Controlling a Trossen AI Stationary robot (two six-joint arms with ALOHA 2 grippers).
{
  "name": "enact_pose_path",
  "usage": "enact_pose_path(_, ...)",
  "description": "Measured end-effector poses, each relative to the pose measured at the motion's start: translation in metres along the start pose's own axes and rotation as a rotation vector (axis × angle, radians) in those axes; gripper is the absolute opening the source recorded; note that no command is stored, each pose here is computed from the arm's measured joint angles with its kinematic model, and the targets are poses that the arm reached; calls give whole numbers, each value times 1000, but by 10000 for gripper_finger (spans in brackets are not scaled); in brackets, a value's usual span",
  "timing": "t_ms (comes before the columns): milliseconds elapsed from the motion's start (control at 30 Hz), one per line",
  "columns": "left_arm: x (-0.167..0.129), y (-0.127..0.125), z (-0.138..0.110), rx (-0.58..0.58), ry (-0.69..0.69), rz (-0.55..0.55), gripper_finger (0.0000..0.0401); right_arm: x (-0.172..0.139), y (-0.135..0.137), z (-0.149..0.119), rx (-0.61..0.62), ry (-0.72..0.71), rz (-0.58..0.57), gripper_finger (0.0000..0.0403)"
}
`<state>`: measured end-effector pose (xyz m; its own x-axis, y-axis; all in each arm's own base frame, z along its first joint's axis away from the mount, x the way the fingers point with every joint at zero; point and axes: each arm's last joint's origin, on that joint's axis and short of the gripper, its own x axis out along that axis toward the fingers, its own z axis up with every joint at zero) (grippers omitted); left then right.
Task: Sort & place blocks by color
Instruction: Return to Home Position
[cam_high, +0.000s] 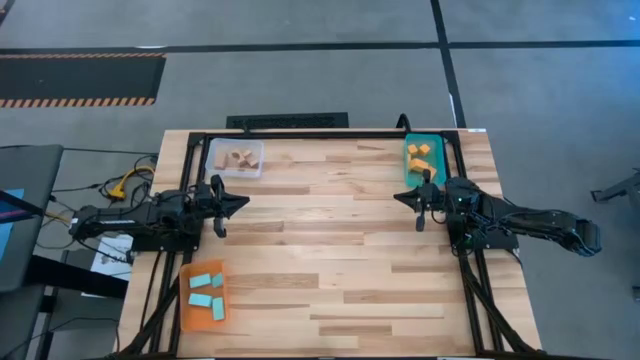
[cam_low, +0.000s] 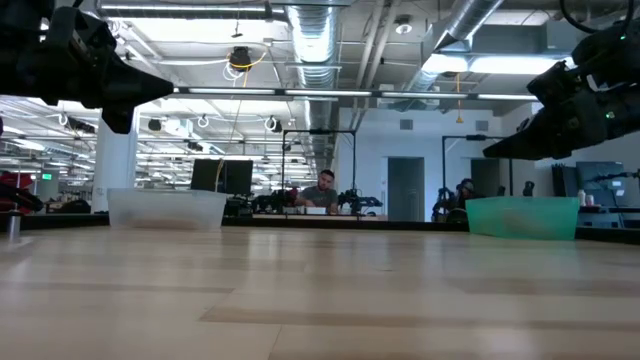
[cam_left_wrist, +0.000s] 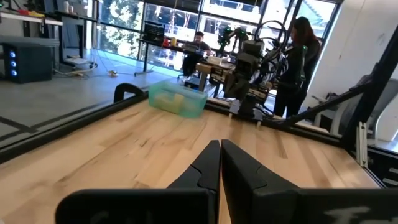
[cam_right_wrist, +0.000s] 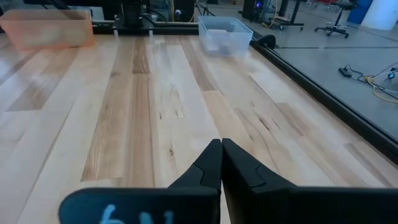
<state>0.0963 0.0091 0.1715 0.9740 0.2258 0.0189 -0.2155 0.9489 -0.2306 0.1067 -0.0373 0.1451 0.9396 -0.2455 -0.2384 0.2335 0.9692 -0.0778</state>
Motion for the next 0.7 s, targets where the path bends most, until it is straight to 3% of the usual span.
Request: enact_pose_path(700, 0, 0, 0, 0, 1, 0, 0, 0, 0, -1, 1, 4, 0, 29)
